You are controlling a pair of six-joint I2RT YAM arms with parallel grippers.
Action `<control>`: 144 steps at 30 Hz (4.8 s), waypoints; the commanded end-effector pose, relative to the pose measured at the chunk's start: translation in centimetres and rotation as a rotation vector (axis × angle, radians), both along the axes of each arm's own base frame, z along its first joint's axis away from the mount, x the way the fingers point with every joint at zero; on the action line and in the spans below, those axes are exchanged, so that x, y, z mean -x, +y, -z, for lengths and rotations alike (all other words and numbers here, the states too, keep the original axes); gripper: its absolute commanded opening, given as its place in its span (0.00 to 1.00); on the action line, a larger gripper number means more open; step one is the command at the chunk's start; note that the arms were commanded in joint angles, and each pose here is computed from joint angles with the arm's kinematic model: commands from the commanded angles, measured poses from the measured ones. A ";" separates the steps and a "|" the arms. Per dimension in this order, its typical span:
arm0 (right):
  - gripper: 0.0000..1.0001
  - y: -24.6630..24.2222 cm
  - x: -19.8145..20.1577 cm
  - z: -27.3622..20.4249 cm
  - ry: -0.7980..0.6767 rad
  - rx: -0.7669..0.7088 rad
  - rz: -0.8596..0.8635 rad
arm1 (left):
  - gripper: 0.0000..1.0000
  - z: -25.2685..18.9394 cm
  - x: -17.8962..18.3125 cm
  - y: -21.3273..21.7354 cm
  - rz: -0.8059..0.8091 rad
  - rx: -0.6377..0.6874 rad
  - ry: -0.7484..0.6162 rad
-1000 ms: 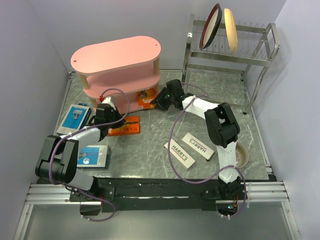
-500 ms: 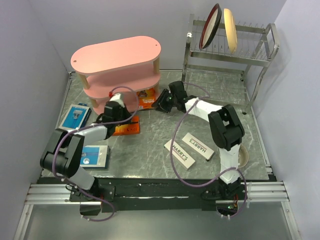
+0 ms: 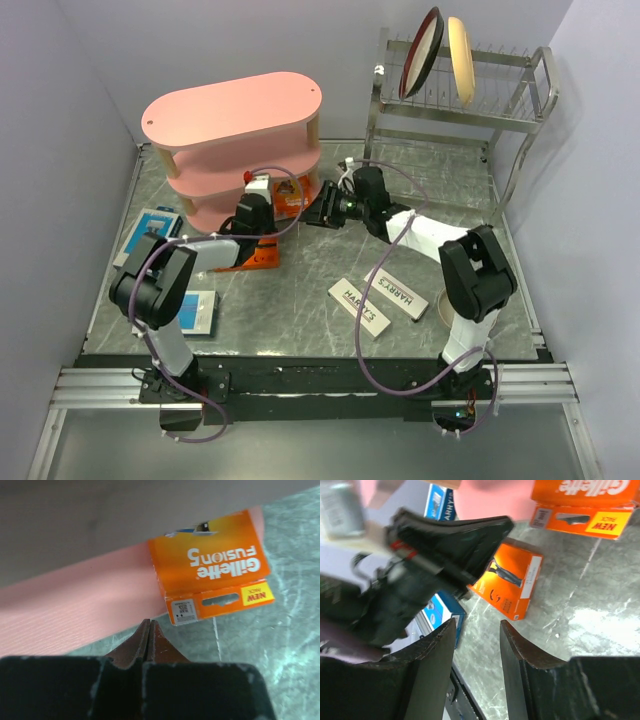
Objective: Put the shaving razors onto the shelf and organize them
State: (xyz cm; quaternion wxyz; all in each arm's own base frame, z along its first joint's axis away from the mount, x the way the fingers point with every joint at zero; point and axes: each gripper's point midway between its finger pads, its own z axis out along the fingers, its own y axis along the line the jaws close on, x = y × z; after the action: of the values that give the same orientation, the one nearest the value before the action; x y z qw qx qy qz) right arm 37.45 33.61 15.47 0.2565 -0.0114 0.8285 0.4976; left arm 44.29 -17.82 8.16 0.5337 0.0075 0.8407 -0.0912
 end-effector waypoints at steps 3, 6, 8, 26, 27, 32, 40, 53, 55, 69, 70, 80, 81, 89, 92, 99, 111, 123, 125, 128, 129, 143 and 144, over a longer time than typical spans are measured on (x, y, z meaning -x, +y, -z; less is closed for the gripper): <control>0.48 -0.8 0.0 -4.0 -0.133 -0.038 -0.014 | 0.01 -0.7 -1.8 -1.2 -0.006 0.016 -0.042; 0.48 -1.6 -0.5 -3.8 -0.134 -0.023 0.012 | 0.01 -0.4 -2.1 -2.3 0.021 0.021 -0.033; 0.48 -2.0 -0.7 -3.8 -0.133 -0.019 0.022 | 0.01 -0.4 -2.2 -3.0 0.035 0.025 -0.036; 0.49 -4.4 -0.6 -2.5 -0.126 0.047 0.047 | 0.04 -1.8 7.1 -1.5 0.165 0.027 0.176; 0.50 -4.5 -0.2 -1.8 -0.110 0.062 0.042 | 0.11 -3.4 8.1 -1.7 0.195 0.060 0.168; 0.54 -2.6 4.4 2.1 0.016 0.115 -0.067 | 0.51 -3.5 13.3 0.5 0.133 0.119 0.295; 0.56 4.2 7.4 4.2 0.139 0.075 -0.135 | 0.81 0.2 14.6 12.7 -0.332 0.284 0.484; 0.57 5.9 9.0 4.1 0.139 0.092 -0.127 | 0.60 3.3 12.9 17.9 -0.519 0.491 0.509; 0.57 5.6 9.0 4.5 0.150 0.098 -0.114 | 0.56 4.5 12.8 18.5 -0.542 0.497 0.529; 0.59 4.5 9.5 5.8 0.169 0.131 -0.085 | 0.35 5.5 11.3 16.4 -0.423 0.692 0.508; 0.60 4.5 9.6 6.1 0.177 0.134 -0.085 | 0.32 5.3 11.4 16.3 -0.423 0.695 0.506; 0.70 4.2 10.7 7.8 0.395 0.078 0.033 | 0.01 3.8 14.3 14.3 -0.538 0.822 0.629; 0.70 4.4 10.9 7.7 0.415 0.060 0.048 | 0.01 3.2 14.5 13.6 -0.555 0.833 0.639; 0.68 6.4 11.3 6.5 0.498 -0.101 0.076 | 0.01 2.1 17.1 10.8 -0.694 0.865 0.745; 0.69 8.3 11.6 4.5 0.482 -0.127 0.057 | 0.01 1.5 16.9 10.1 -0.706 0.887 0.758; 0.72 10.5 13.9 3.9 0.486 -0.056 0.040 | 0.02 -0.3 16.3 8.6 -0.677 0.899 0.742; 0.71 12.6 11.9 5.2 0.529 -0.040 0.094 | 0.01 -1.0 16.6 8.0 -0.663 0.840 0.754; 0.54 12.9 9.7 7.0 0.555 0.003 0.153 | 0.03 -1.5 16.1 7.0 -0.650 0.862 0.772; 0.50 13.0 9.7 7.2 0.549 0.013 0.151 | 0.03 -1.5 16.2 6.8 -0.646 0.865 0.779; 0.43 12.9 10.1 7.5 0.543 0.023 0.142 | 0.07 -1.5 16.5 6.6 -0.627 0.848 0.791; 0.38 12.9 10.2 7.5 0.532 0.027 0.134 | 0.13 -2.0 16.4 6.7 -0.615 0.834 0.784; 0.21 10.0 15.1 2.0 0.132 0.008 -0.255 | 0.75 -10.8 14.8 10.7 -0.382 0.477 0.465; 0.22 10.4 15.0 1.7 0.119 -0.008 -0.272 | 0.75 -10.3 14.8 11.8 -0.406 0.472 0.462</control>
State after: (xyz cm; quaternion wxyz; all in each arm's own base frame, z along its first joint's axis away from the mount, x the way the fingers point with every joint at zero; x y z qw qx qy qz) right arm 22.50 42.28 8.67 0.0875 0.0017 0.8835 0.4601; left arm 29.98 -9.87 19.51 0.2892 -0.3107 0.8703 -0.2498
